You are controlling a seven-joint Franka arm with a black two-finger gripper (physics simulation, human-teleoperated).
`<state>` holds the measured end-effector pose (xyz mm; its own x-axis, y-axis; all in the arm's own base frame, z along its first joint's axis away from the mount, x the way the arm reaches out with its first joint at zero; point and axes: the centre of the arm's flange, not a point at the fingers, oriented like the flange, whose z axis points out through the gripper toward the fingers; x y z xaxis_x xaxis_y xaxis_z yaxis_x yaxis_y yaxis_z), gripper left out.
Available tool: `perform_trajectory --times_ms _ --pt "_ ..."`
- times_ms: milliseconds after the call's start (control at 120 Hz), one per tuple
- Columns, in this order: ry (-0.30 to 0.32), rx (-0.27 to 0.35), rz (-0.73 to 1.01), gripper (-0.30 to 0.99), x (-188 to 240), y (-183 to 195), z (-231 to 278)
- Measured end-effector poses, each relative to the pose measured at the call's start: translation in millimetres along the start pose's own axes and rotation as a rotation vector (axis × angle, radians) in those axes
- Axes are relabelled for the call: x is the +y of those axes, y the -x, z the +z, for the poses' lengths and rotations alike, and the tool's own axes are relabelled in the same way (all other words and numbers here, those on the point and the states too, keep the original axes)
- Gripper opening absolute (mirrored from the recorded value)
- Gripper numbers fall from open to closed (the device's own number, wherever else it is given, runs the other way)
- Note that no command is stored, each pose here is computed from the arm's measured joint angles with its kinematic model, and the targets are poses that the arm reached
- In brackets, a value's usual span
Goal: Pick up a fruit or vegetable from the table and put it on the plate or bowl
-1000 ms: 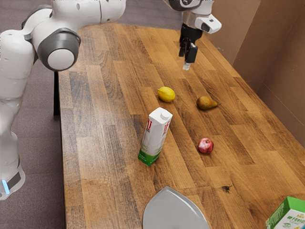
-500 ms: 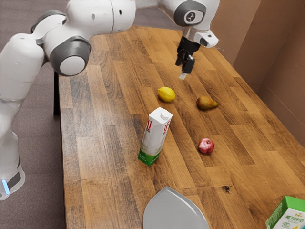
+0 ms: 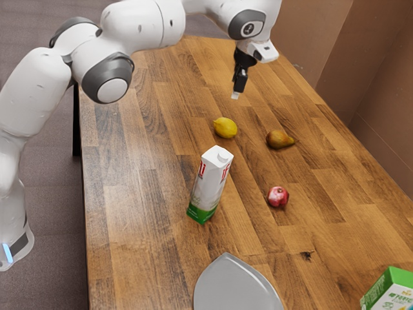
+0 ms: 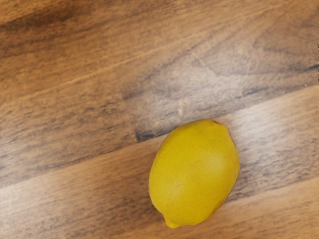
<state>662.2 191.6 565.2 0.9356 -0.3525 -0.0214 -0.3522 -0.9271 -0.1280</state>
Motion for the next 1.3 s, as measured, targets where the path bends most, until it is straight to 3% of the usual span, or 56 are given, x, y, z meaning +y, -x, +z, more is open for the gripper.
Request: perform_trajectory --times_ms 267,533,783,1300 --pt "0.031 -0.04 0.113 0.69 -8.0 -21.2 66.9" --pt "0.052 0.003 0.218 0.69 7.2 -38.6 71.4" --pt "0.109 -0.016 0.226 0.69 13.7 -0.9 63.2" --pt "0.12 -0.046 0.245 0.69 15.6 0.6 101.7"
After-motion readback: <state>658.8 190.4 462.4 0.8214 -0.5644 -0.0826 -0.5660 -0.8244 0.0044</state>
